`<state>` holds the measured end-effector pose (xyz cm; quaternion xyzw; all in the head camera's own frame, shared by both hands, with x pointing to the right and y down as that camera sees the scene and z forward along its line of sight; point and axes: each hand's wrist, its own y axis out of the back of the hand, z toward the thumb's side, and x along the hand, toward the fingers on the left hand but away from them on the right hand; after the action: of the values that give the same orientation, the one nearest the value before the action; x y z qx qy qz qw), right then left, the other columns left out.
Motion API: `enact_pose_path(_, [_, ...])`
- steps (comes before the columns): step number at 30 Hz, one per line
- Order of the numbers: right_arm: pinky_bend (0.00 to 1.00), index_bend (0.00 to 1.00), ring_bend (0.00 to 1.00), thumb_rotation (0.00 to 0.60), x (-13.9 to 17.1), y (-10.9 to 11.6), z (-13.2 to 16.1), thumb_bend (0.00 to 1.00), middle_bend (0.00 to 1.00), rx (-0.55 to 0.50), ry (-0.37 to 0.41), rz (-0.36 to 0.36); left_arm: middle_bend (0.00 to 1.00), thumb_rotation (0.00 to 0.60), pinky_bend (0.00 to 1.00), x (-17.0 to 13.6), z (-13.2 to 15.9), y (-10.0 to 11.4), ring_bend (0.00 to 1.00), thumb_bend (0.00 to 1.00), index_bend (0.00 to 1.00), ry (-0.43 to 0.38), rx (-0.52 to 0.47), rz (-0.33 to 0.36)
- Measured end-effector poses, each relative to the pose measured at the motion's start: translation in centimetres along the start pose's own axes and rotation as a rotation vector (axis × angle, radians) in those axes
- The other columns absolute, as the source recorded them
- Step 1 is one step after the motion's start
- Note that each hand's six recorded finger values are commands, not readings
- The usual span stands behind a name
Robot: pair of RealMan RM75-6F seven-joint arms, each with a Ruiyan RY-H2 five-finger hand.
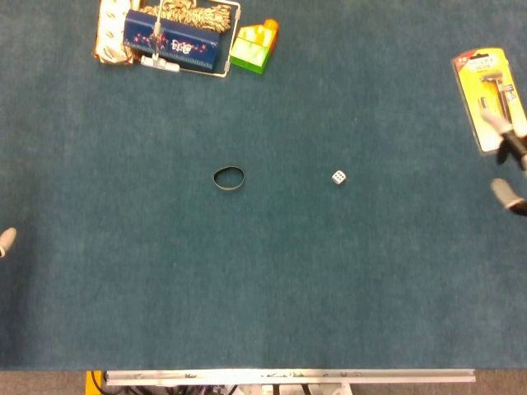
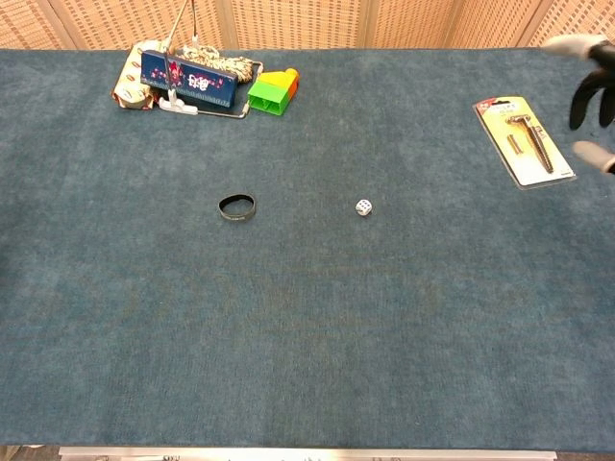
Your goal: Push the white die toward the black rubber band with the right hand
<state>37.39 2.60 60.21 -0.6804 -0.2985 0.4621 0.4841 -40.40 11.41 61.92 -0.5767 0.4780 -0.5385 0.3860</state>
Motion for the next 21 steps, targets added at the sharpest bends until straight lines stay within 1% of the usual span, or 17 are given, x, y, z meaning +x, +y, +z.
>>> enact_pose_path(3, [0.76, 0.04, 0.81, 0.600, -1.4, -0.3, 1.3, 0.33, 0.80, 0.015, 0.047, 0.046, 0.21, 0.600, 0.31, -0.1, 0.0, 0.0, 0.28, 0.17, 0.21, 0.000, 0.000, -0.005])
enact_pose_path(5, [0.83, 0.04, 0.91, 0.600, -2.2, -0.6, 2.1, 0.39, 0.87, 0.020, 0.069, 0.076, 0.21, 0.600, 0.31, 0.0, 0.0, -0.1, 0.28, 0.17, 0.21, -0.001, 0.002, -0.007])
enact_pose_path(7, [0.87, 0.04, 0.97, 0.600, -3.0, -1.0, 2.9, 0.47, 0.93, 0.021, 0.092, 0.115, 0.21, 0.600, 0.31, 0.0, 0.0, -0.2, 0.28, 0.17, 0.21, -0.004, 0.006, -0.011])
enact_pose_path(8, [0.88, 0.04, 0.99, 0.600, -3.4, -1.2, 3.2, 0.50, 0.94, 0.022, 0.100, 0.133, 0.21, 0.600, 0.31, -0.1, 0.0, -0.2, 0.28, 0.17, 0.21, -0.005, 0.007, -0.013])
enact_pose_path(10, [0.92, 0.04, 1.00, 0.600, -4.2, -1.7, 3.8, 0.61, 0.99, 0.026, 0.117, 0.175, 0.21, 0.600, 0.31, -0.1, 0.1, -0.4, 0.28, 0.17, 0.21, -0.006, 0.005, -0.019])
enact_pose_path(13, [0.96, 0.04, 1.00, 0.600, -5.2, -2.3, 4.6, 0.73, 1.00, 0.035, 0.130, 0.226, 0.21, 0.600, 0.31, -0.1, 0.1, -0.7, 0.28, 0.17, 0.21, -0.006, 0.007, -0.028])
enact_pose_path(15, [0.98, 0.04, 1.00, 0.600, -5.8, -2.7, 5.1, 0.79, 1.00, 0.037, 0.135, 0.262, 0.21, 0.600, 0.30, -0.1, 0.2, -0.7, 0.28, 0.17, 0.21, -0.007, 0.010, -0.033])
enact_pose_path(16, [0.98, 0.04, 1.00, 0.600, -6.0, -2.9, 5.3, 0.81, 1.00, 0.037, 0.137, 0.279, 0.21, 0.600, 0.30, -0.1, 0.2, -0.7, 0.28, 0.17, 0.21, -0.007, 0.010, -0.033])
enact_pose_path(18, [0.98, 0.04, 1.00, 0.600, -6.5, -3.4, 5.7, 0.83, 1.00, 0.038, 0.140, 0.319, 0.21, 0.600, 0.30, -0.1, 0.2, -0.8, 0.28, 0.17, 0.21, -0.007, 0.011, -0.035])
enact_pose_path(21, [0.98, 0.04, 1.00, 0.600, -7.2, -4.1, 6.2, 0.83, 1.00, 0.046, 0.143, 0.367, 0.21, 0.600, 0.30, -0.1, 0.3, -0.8, 0.28, 0.17, 0.21, -0.009, 0.011, -0.037])
